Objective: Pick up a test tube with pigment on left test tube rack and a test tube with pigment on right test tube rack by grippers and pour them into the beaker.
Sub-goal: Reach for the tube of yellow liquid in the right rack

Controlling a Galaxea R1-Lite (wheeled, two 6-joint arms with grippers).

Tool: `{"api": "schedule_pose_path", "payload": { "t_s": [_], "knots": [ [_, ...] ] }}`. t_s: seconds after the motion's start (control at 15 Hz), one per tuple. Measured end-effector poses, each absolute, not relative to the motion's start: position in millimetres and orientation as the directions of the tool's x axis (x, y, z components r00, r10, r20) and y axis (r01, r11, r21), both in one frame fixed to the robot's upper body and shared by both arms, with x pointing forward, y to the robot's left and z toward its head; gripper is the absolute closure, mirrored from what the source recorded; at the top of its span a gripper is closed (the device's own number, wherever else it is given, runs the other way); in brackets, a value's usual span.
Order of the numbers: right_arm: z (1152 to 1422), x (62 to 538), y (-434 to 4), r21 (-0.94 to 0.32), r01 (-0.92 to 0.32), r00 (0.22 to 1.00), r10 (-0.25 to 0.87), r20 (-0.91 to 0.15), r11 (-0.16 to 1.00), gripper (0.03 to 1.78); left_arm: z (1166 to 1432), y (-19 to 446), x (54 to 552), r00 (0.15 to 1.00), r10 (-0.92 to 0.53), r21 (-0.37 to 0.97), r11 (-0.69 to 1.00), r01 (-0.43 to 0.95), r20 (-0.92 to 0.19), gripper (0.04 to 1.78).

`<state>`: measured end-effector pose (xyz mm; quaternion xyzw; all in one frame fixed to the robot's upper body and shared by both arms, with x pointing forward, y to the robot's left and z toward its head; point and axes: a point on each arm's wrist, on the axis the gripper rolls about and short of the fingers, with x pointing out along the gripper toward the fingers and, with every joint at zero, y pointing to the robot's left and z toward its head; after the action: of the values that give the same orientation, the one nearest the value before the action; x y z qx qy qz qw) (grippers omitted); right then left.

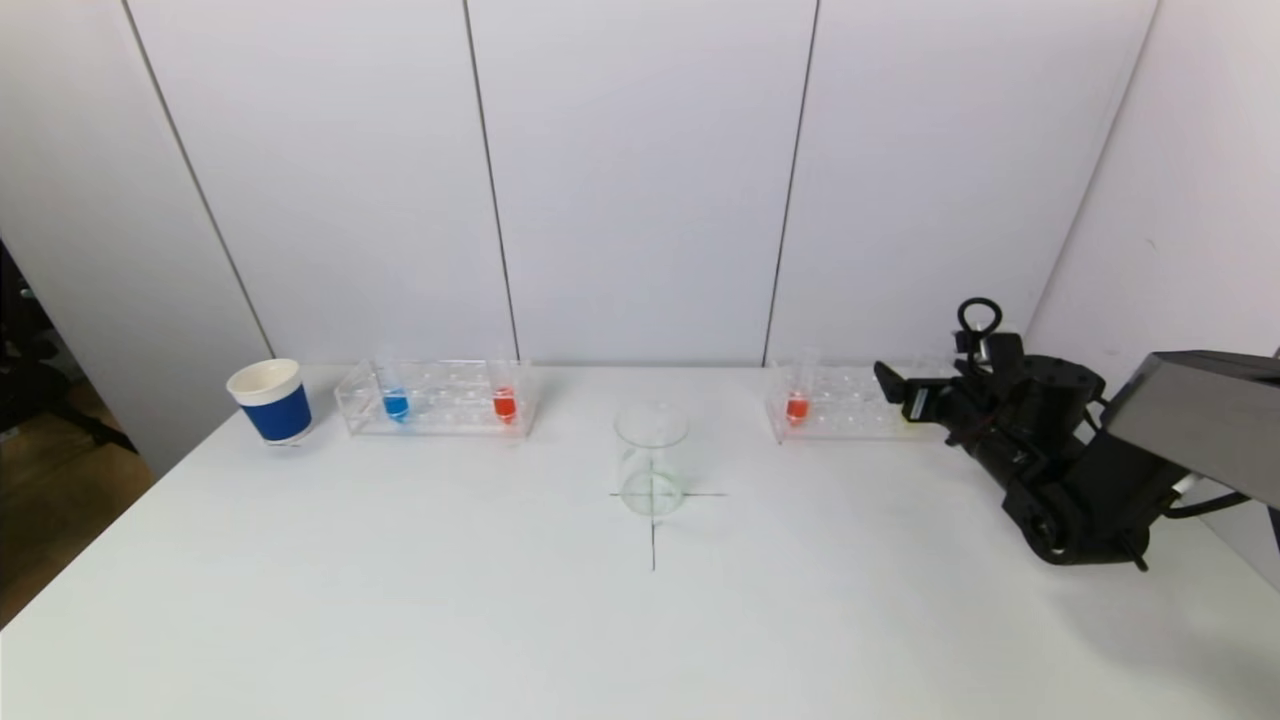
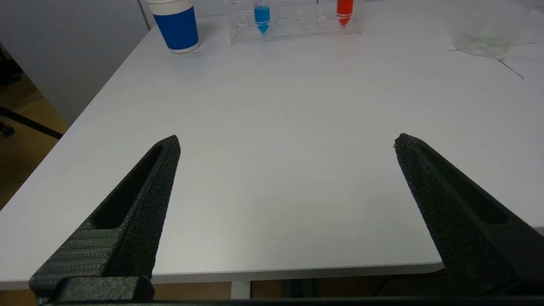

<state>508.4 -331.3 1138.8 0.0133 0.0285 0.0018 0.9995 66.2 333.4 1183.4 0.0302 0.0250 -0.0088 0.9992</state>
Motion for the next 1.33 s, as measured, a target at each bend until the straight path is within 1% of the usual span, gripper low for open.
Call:
{"api": "schedule_pose_path", "payload": {
  "t_s": [1.07,1.2,1.33],
  "knots": [
    [1138.1,509.1,-329.7,0.031,-0.004,0.998,0.006,-0.057,0.999,0.04,1183.4,333.4,66.2,0.999,-0.016,0.060,0.998,0.019,-0.050,0.06],
    [1138.1,509.1,-329.4,0.030,-0.005,0.998,0.007,-0.057,1.000,0.09,1183.5,333.4,66.2,0.999,-0.016,0.060,0.998,0.019,-0.050,0.06],
    [1138.0,509.1,-329.4,0.030,-0.005,0.998,0.007,-0.057,1.000,0.26,1183.5,333.4,66.2,0.999,-0.016,0.060,0.998,0.019,-0.050,0.06]
  ]
}}
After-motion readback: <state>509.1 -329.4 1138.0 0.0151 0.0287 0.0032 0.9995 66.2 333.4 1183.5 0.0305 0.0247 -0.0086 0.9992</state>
